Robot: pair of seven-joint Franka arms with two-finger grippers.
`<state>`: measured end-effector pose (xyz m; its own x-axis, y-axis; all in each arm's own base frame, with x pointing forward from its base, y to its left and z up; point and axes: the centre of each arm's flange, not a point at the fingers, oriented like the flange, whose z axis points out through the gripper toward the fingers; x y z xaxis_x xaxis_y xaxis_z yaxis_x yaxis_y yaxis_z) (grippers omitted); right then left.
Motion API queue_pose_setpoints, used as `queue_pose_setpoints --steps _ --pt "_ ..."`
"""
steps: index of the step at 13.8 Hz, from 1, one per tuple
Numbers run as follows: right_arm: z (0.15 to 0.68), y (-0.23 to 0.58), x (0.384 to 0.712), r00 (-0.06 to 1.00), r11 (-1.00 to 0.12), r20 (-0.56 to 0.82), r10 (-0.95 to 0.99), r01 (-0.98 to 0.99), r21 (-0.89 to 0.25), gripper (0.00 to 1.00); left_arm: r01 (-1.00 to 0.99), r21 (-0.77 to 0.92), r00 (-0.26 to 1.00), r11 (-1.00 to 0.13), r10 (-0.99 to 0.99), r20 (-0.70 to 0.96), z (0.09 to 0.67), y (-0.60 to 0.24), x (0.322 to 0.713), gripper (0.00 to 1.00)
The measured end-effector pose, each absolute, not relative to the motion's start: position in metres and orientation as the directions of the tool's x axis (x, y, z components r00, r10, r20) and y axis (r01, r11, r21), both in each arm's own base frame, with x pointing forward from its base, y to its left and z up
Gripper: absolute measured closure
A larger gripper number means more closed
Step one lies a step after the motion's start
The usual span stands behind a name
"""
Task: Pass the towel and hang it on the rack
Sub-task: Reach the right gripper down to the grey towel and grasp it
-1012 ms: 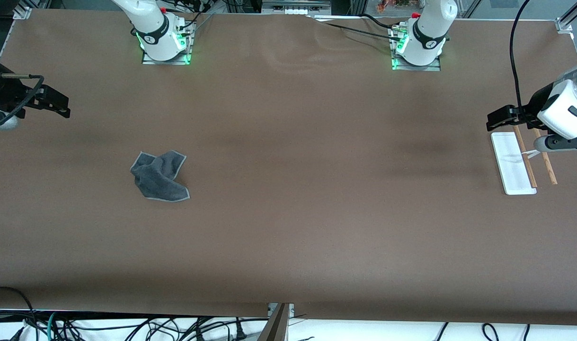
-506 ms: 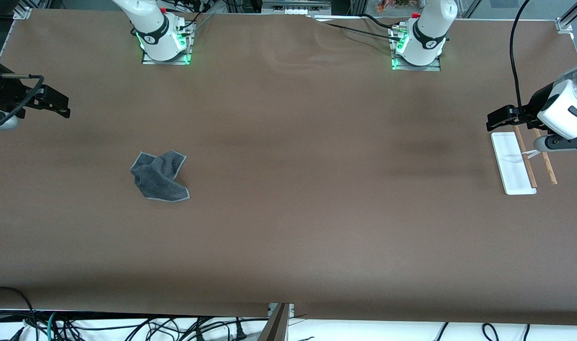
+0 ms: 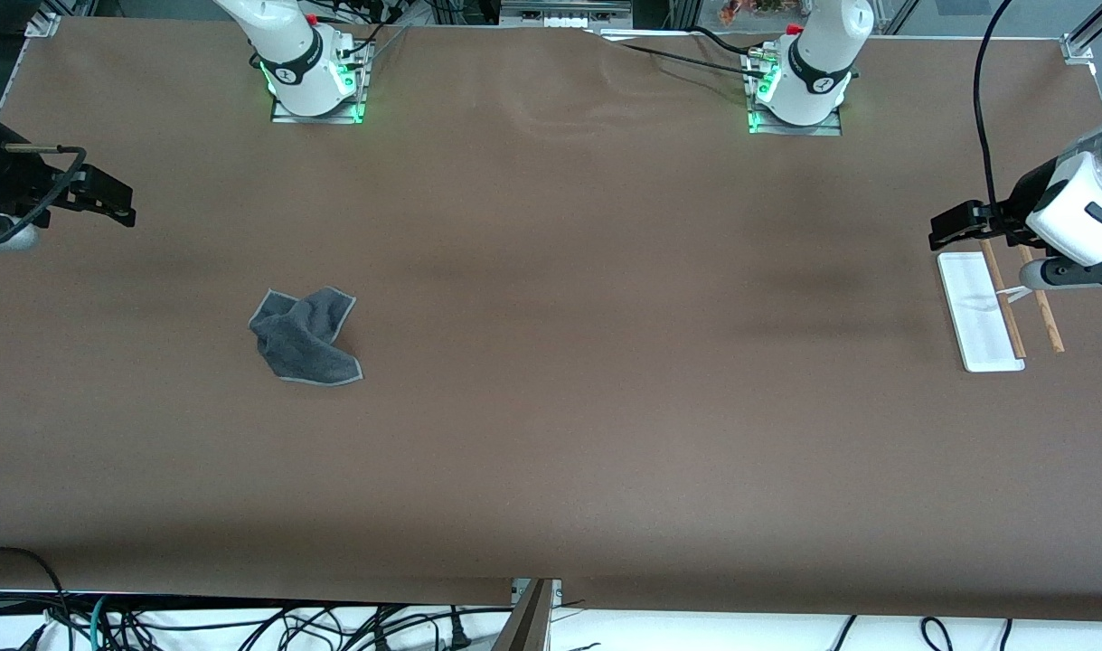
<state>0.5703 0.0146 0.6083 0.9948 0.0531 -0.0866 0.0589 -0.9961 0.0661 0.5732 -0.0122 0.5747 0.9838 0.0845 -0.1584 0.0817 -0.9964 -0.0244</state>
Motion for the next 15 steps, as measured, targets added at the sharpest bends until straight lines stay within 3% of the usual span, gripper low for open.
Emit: queue_pose_setpoints --steps 10,15 --pt "0.515 0.019 0.611 0.976 -0.996 -0.208 0.066 0.077 0.049 0.00 0.082 -0.024 0.984 -0.996 0.084 -0.158 0.575 -0.012 0.573 0.00" --pt "0.442 0.024 0.629 0.973 -0.995 -0.217 0.081 0.091 0.038 0.00 0.082 -0.024 0.984 -0.996 0.084 -0.158 0.575 -0.012 0.573 0.00"
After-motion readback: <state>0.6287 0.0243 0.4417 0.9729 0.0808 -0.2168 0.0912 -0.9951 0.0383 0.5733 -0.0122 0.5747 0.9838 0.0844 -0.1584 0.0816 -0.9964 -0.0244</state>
